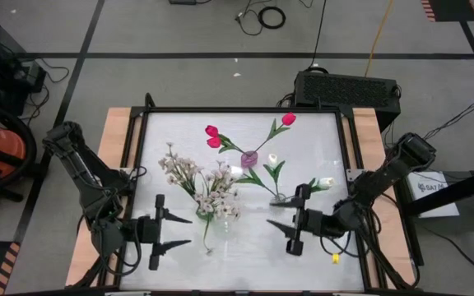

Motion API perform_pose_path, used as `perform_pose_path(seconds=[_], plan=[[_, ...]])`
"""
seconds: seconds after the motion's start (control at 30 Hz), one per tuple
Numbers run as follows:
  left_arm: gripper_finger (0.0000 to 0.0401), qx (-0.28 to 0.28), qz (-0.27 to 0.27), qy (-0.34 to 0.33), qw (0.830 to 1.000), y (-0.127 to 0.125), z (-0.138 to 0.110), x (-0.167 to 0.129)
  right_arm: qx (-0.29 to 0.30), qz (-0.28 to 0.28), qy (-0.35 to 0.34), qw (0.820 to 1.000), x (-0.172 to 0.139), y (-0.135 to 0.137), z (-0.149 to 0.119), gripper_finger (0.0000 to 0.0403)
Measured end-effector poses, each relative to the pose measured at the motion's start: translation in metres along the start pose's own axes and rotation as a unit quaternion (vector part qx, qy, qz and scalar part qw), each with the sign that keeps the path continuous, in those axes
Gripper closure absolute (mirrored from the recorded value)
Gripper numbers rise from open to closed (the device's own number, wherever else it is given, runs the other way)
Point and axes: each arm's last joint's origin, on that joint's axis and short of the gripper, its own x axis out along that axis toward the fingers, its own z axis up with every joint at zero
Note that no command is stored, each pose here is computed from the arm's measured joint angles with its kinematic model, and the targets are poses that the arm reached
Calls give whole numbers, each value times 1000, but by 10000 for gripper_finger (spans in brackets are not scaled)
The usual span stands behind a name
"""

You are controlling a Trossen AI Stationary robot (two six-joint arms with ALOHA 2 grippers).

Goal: Sort flowers into vase by color
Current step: Put the white flower into the transparent vase, then return to Home Position

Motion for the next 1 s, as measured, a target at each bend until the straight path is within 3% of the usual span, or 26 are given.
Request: perform_pose_path(seconds=[0.2,0.33,0.43,0.57,0.63,0.73,0.83,1.0], plan=[[173,-20,32,-15,999,11,8,-18,-37,24,17,999,9,27,50,211],[173,-21,27,-32,999,26,17,-36,-111,22,42,993,0,44,90,230],[176,-27,26,-50,998,47,27,-52,-139,25,60,988,-16,41,132,269],[200,-43,16,-61,997,77,32,-74,-98,66,72,990,-46,8,180,354],[220,-46,20,-64,997,87,30,-80,-82,83,90,989,-59,-15,187,389],[254,-38,26,-56,997,95,23,-83,-26,83,123,989,-76,-57,189,392],[288,-27,32,-46,998,96,11,-81,-2,61,148,987,-85,-89,175,398],[344,-25,42,-32,998,95,-14,-74,18,39,130,991,-96,-117,144,401]])
